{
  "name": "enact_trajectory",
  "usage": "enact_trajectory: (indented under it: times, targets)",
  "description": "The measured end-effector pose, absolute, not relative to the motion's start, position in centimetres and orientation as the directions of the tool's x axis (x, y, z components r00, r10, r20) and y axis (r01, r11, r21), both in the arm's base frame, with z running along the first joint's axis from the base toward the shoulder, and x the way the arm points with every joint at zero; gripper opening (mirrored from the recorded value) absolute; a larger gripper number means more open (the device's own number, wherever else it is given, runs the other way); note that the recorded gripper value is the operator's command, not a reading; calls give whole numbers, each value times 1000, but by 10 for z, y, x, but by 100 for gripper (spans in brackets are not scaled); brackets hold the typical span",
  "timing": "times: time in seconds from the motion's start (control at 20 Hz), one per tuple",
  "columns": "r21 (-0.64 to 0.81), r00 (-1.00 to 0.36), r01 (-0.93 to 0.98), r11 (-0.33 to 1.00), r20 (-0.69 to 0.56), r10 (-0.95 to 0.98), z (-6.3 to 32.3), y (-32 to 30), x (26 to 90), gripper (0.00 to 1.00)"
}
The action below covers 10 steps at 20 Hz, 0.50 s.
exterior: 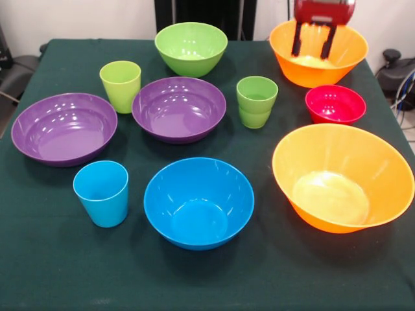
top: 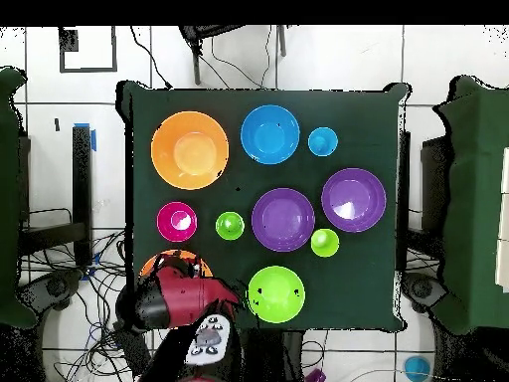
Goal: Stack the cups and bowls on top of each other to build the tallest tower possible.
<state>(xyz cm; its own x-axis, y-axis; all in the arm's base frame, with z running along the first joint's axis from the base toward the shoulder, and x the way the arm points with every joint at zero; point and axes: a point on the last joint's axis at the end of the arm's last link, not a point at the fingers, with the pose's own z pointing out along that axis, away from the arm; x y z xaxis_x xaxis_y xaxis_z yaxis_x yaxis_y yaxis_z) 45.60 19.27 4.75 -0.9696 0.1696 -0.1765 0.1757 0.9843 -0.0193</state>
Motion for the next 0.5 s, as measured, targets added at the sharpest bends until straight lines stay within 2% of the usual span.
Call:
enact_trajectory:
  times: [0.25,0.5]
  targets:
    - [-7,-971,168,986,-173,164,87,200,440,100]
    - [2,-971,153,988,-187,151,107,207,425,100]
